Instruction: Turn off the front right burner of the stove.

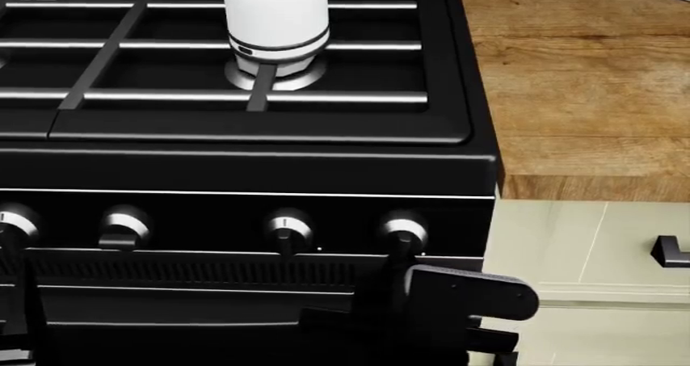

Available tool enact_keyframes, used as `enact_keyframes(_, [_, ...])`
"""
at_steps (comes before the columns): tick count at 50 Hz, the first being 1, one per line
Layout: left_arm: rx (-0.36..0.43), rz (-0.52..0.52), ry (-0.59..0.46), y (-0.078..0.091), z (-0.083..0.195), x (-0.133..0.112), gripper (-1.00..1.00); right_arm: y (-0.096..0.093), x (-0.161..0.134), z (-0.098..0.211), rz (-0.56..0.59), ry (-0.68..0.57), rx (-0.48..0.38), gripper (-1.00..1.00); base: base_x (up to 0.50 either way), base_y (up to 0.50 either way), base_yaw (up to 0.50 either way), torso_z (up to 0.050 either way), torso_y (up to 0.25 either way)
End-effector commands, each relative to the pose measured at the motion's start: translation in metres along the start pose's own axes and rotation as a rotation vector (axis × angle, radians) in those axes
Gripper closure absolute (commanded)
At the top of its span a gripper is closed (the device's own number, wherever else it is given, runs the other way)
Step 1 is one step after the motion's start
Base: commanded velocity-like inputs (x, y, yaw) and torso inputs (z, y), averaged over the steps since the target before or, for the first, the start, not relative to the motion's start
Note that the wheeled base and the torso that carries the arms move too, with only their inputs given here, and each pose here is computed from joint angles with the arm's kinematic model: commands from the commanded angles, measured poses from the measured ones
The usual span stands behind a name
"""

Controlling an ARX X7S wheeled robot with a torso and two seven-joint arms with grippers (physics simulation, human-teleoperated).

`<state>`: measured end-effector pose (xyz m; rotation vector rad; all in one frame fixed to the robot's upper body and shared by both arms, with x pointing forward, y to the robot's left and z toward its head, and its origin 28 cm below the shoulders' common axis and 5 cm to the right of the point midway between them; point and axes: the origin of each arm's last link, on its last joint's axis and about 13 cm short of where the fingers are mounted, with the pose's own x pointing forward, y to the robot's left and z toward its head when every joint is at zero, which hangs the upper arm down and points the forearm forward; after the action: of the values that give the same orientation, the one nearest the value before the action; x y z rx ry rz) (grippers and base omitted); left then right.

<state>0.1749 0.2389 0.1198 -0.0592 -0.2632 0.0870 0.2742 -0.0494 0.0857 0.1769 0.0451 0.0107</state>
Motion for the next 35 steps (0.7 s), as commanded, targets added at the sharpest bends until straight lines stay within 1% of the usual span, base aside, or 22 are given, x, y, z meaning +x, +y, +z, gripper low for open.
enact_keyframes(1, [0.001, 0.002, 0.002, 0.0, 0.001, -0.001, -1.0, 0.008, 0.004, 0.018, 0.064, -0.058, 0.091, 1.0, 0.0, 0.0, 0.0, 0.0, 0.0])
enact_keyframes(10, [0.001, 0.002, 0.004, 0.0, 0.001, -0.001, -1.0, 0.011, 0.005, 0.025, 0.085, -0.061, 0.142, 1.0, 0.0, 0.0, 0.0, 0.002, 0.002])
enact_keyframes(14, [0.001, 0.005, 0.003, 0.001, 0.001, -0.001, -1.0, 0.011, 0.006, 0.029, 0.103, -0.048, 0.208, 1.0, 0.0, 0.0, 0.0, 0.0, 0.0])
enact_keyframes(17, [0.001, 0.004, 0.004, 0.001, 0.002, -0.001, -1.0, 0.012, 0.007, 0.029, 0.103, -0.043, 0.215, 1.0, 0.0, 0.0, 0.0, 0.0, 0.003])
enact_keyframes(21, [0.002, 0.001, 0.004, 0.001, 0.002, -0.001, -1.0, 0.013, 0.006, 0.033, 0.113, -0.045, 0.25, 1.0, 0.0, 0.0, 0.0, 0.0, 0.003])
enact_keyframes(22, [0.003, 0.002, 0.005, 0.001, 0.002, -0.001, -1.0, 0.014, 0.006, 0.034, 0.118, -0.041, 0.271, 1.0, 0.0, 0.0, 0.0, 0.0, 0.0])
enact_keyframes(28, [0.004, -0.001, 0.005, 0.0, 0.003, -0.001, -1.0, 0.015, 0.006, 0.036, 0.129, -0.041, 0.296, 1.0, 0.0, 0.0, 0.0, 0.002, 0.002])
enact_keyframes(29, [0.003, 0.0, 0.005, 0.001, 0.003, -0.001, -1.0, 0.015, 0.006, 0.037, 0.135, -0.037, 0.316, 1.0, 0.0, 0.0, 0.0, 0.0, 0.0])
enact_keyframes(32, [0.003, -0.001, 0.004, 0.001, 0.003, -0.001, -1.0, 0.016, 0.006, 0.038, 0.139, -0.038, 0.321, 1.0, 0.0, 0.0, 0.0, 0.0, 0.003])
enact_keyframes(35, [0.003, -0.001, 0.007, 0.001, 0.002, -0.001, -1.0, 0.017, 0.005, 0.039, 0.148, -0.033, 0.357, 1.0, 0.0, 0.0, 0.0, 0.0, 0.0])
